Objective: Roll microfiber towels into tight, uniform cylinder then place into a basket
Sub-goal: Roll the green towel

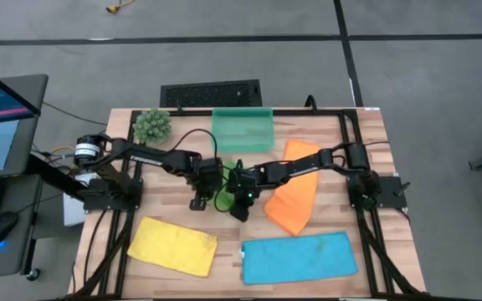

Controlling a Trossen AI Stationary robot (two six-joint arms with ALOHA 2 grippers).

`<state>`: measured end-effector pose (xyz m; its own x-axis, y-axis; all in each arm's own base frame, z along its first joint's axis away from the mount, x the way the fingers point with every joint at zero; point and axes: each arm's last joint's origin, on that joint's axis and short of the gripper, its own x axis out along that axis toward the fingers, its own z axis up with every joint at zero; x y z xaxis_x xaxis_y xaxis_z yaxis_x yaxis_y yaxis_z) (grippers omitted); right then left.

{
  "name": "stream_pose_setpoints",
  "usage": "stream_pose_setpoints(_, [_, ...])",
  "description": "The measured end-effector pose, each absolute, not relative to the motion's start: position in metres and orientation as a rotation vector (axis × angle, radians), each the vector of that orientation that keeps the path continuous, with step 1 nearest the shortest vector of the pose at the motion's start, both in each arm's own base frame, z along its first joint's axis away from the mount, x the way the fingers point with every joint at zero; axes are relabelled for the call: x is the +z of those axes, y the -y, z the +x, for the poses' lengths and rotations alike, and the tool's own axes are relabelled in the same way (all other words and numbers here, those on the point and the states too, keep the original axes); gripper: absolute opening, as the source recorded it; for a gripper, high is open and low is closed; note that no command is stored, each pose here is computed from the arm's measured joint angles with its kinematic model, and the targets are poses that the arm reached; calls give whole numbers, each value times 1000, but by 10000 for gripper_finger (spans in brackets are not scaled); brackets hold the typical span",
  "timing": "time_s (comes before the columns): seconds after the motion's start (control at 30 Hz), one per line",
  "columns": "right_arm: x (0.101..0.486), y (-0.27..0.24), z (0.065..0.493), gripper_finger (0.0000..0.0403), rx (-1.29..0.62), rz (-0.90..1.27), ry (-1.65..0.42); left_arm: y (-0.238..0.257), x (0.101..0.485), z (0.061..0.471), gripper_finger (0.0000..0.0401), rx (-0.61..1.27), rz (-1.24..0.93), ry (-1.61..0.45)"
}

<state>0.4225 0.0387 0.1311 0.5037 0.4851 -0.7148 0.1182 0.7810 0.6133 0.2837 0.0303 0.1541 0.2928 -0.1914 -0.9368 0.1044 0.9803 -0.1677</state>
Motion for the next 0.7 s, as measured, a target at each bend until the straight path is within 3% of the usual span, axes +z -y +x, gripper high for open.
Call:
stream_pose_setpoints(0.33, [129, -20, 419, 9, 251, 806, -1101, -40, 119, 298, 0, -233, -184, -1258])
stream_pose_setpoints(0.7, [125, -15, 409, 11, 112, 771, -1176, -53, 129, 301, 0, -157, -230, -1239])
